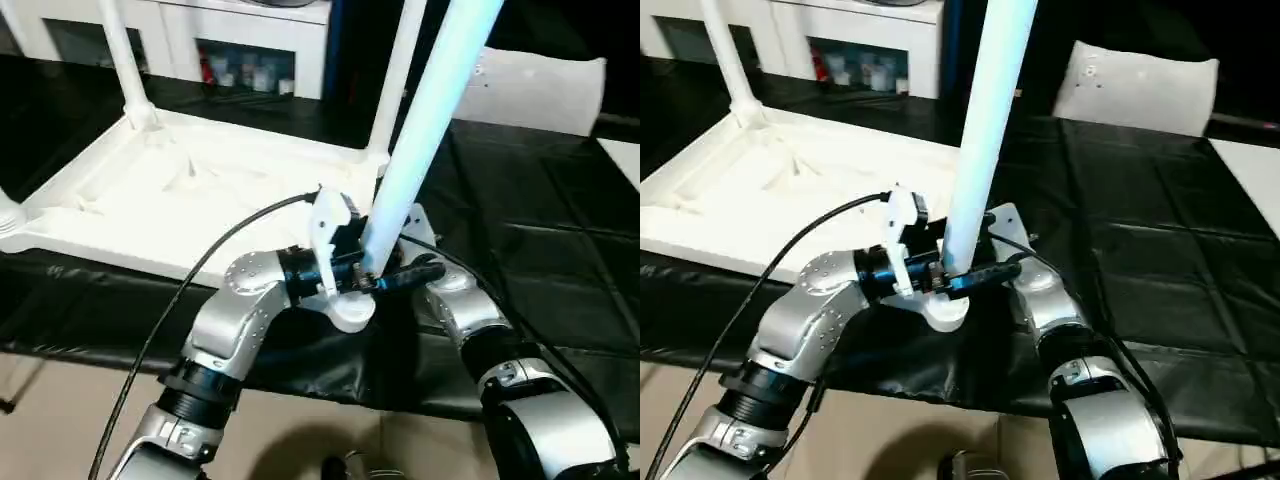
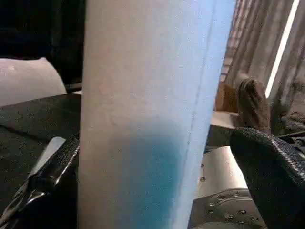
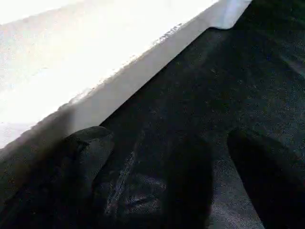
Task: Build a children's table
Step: Rotate table base
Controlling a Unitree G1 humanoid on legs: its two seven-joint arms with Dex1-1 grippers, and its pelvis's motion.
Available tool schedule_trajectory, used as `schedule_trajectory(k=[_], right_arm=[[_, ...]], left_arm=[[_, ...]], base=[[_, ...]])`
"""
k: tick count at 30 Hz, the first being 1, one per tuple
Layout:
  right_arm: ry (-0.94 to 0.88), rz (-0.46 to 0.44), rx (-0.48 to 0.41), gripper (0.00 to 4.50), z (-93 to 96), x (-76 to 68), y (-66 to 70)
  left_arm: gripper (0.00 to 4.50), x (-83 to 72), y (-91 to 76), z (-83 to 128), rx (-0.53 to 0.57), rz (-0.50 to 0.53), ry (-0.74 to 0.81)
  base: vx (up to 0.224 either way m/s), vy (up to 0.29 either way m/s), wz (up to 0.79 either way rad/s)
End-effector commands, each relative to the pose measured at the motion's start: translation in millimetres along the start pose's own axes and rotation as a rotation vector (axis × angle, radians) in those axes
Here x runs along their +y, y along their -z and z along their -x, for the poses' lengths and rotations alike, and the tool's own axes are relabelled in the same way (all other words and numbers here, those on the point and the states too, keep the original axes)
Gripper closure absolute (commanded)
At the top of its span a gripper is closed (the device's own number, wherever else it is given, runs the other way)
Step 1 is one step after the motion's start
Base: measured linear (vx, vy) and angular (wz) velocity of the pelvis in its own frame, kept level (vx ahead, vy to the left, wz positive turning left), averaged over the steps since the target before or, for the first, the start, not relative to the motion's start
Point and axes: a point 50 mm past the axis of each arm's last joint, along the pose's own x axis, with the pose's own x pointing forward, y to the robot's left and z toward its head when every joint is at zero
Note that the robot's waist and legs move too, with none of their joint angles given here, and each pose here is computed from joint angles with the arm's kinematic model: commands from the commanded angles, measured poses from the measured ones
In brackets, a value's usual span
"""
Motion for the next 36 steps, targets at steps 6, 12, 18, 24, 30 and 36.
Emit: schedule_trajectory(k=[6,12,18,24,30,36], right_arm=[[-0.022,-0.053,-0.18,0.0,28.7,-34.8,-4.8],[-0.075,-0.017,-0.293,0.0,61.4,-43.7,-7.2],[-0.161,-0.014,-0.281,0.0,82.0,-37.4,-2.6],[-0.298,-0.019,-0.279,0.0,103.6,-31.1,4.6],[-0.42,-0.006,-0.243,0.0,128.6,-23.9,10.9],[-0.449,0.0,-0.221,0.0,137.2,-22.8,12.2]], left_arm=[[0.18,14.6,5.0,36,0.111,-0.019,-0.005],[0.56,32.1,16.0,85,0.321,-0.097,-0.024],[1.0,51.4,24.7,110,0.557,-0.231,-0.028],[1.38,62.8,23.4,112,0.656,-0.312,0.016],[1.82,72.9,27.1,89,0.674,-0.401,0.058],[2.32,75.5,36.8,81,0.728,-0.406,0.098]], base=[[0.0,0.0,0.0],[0.0,0.0,0.0],[0.0,0.0,0.0],[0.0,0.0,0.0],[0.0,0.0,0.0],[0.0,0.0,0.0]])
